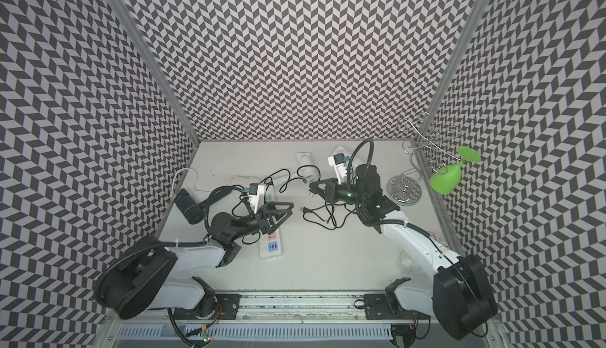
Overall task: Charge the blow dryers
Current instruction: Pick up the plug from the center of the board.
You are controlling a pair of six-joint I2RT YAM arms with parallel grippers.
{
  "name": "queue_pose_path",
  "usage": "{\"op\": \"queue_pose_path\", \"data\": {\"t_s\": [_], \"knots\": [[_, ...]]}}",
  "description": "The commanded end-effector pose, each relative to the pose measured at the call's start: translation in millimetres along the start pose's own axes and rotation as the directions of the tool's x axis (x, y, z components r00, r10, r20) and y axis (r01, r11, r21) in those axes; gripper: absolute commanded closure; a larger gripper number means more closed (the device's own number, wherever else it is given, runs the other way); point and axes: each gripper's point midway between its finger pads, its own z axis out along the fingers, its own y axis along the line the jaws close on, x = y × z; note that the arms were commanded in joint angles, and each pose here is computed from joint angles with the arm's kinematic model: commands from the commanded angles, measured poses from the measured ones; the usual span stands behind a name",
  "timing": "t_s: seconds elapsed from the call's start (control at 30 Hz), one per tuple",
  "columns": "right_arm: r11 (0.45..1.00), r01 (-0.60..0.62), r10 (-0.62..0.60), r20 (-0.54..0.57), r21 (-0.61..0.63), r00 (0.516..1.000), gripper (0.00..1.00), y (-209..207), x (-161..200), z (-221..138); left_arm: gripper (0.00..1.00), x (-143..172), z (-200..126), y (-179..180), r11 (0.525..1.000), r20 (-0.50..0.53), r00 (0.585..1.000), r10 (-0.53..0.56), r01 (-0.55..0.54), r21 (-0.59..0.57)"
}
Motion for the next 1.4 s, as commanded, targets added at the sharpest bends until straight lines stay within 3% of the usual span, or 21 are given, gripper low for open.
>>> {"op": "queue_pose_path", "data": {"t_s": [0.0,0.3,0.7,1.07,1.37], "knots": [[0.992,0.057,-0.049,0.068,-0.117,0.996,1.0,31.3,-16.9,-9.1,0.32,-11.7,3.0,-53.7,0.965,0.018,1.0,0.013,-0.017,0.262],[0.985,0.044,-0.037,0.044,-0.166,0.998,1.0,37.8,-6.2,-11.9,0.35,-8.2,14.6,-52.2,0.959,0.002,0.999,0.038,-0.037,0.28],[0.974,0.014,-0.018,-0.019,-0.225,1.0,1.0,46.0,13.8,-5.9,0.7,-11.1,23.9,-60.1,0.941,-0.035,0.996,0.086,-0.07,0.33],[0.969,0.005,-0.023,-0.071,-0.247,0.997,1.0,55.0,28.3,6.5,0.7,-11.4,24.6,-62.1,0.936,-0.052,0.993,0.106,-0.082,0.343],[0.971,0.003,-0.024,-0.084,-0.238,0.996,1.0,51.8,33.7,11.1,0.87,-10.5,22.1,-61.3,0.935,-0.067,0.991,0.117,-0.088,0.344]]}}
